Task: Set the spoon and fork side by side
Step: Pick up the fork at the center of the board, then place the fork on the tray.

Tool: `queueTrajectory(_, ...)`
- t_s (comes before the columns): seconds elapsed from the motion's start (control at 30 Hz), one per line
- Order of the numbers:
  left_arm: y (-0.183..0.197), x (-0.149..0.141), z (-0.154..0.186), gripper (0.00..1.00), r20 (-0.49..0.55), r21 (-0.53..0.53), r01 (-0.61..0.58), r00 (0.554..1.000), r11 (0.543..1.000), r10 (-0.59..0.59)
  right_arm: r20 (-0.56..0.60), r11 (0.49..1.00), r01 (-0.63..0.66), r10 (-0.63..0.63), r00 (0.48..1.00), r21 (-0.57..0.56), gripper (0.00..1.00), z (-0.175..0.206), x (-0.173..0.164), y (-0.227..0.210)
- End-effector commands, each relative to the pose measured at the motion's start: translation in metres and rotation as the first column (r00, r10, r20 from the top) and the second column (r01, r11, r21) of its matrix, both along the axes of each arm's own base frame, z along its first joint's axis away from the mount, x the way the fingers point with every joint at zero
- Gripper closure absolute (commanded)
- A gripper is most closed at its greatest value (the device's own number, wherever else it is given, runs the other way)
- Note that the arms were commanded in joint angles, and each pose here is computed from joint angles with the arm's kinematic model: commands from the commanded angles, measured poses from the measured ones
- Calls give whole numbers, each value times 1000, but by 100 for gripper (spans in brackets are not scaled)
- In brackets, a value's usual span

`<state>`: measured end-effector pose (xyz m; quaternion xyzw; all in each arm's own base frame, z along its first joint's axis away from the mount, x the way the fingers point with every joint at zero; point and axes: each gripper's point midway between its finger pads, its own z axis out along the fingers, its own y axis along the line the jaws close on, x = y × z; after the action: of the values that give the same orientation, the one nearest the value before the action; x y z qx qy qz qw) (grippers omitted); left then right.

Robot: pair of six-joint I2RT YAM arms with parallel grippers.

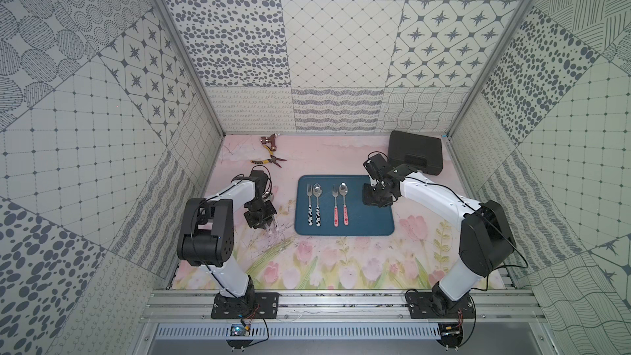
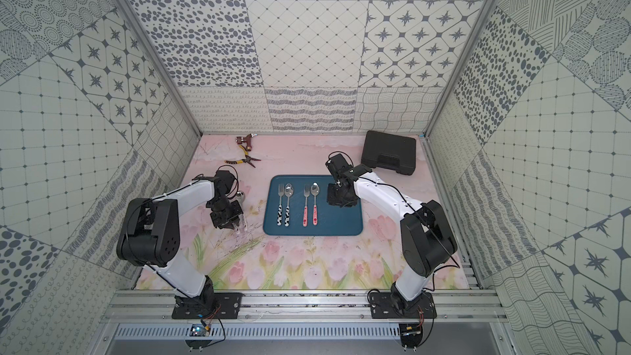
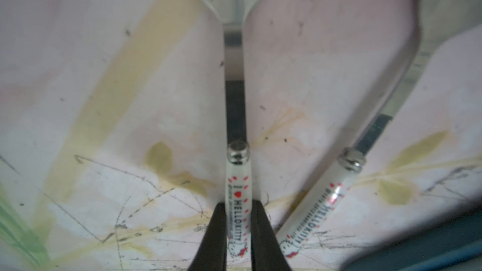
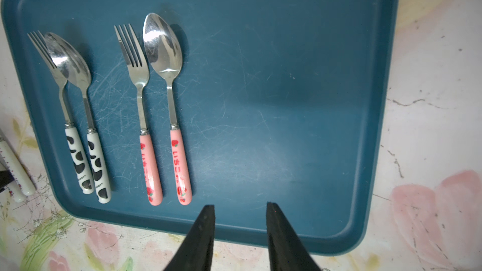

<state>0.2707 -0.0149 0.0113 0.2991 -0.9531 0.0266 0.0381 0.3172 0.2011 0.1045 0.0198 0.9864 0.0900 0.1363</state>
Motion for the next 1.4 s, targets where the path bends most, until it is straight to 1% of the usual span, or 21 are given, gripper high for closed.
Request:
queueTrajectory(0.0, 15, -2, -10, 93, -15, 76, -13, 1000, 997, 14, 37, 1000, -9, 9, 999, 21, 63, 9, 0, 0)
queueTrajectory(0.07, 16, -2, -5, 100, -12, 82, -14, 1000, 997, 15, 39, 1000, -9, 8, 999, 22, 63, 9, 0, 0)
queueTrajectory(0.23, 19, 1, 16, 100, 25, 99, -14, 1000, 995, 11, 40, 1000, -10, 9, 999, 18, 64, 7, 0, -1)
queueTrajectory(0.4, 14, 3, 34, 100, 73, 74, -15, 997, 997, 10, 53, 1000, -17, 16, 998, 15, 64, 10, 3, 0)
queueTrajectory(0.57, 11, 1, 45, 100, 92, 62, -10, 996, 998, 5, 54, 1000, -20, 19, 998, 15, 64, 10, 4, 0)
queueTrajectory(0.73, -9, 4, 60, 100, 109, 46, 27, 993, 999, -32, 51, 1000, 0, 0, 999, 1, 65, 7, 4, -7)
queueTrajectory(0.83, -39, 12, 76, 100, 136, 28, 91, 986, 995, -94, 42, 998, 69, -69, 997, -2, 66, 4, 6, -28)
queueTrajectory(0.93, -86, 23, 96, 100, 163, 8, 184, 969, 983, -183, 65, 988, 156, -155, 986, -17, 66, 8, 11, -60)
queueTrajectory(1.03, -137, 35, 111, 100, 183, 3, 290, 941, 957, -286, 80, 974, 226, -223, 971, -19, 66, 12, 11, -89)
queueTrajectory(1.1, -173, 39, 116, 100, 185, -21, 351, 922, 936, -341, 82, 967, 255, -253, 964, -20, 65, 13, 9, -103)
queueTrajectory(1.17, -210, 40, 117, 100, 177, -30, 422, 894, 906, -411, 80, 960, 279, -277, 958, -14, 65, 13, 5, -114)
queueTrajectory(1.27, -253, 38, 112, 100, 159, -48, 491, 864, 870, -478, 80, 955, 297, -296, 952, -5, 65, 13, -1, -123)
queueTrajectory(1.37, -287, 33, 102, 100, 140, -54, 536, 840, 843, -525, 80, 953, 301, -301, 950, 2, 65, 13, -7, -128)
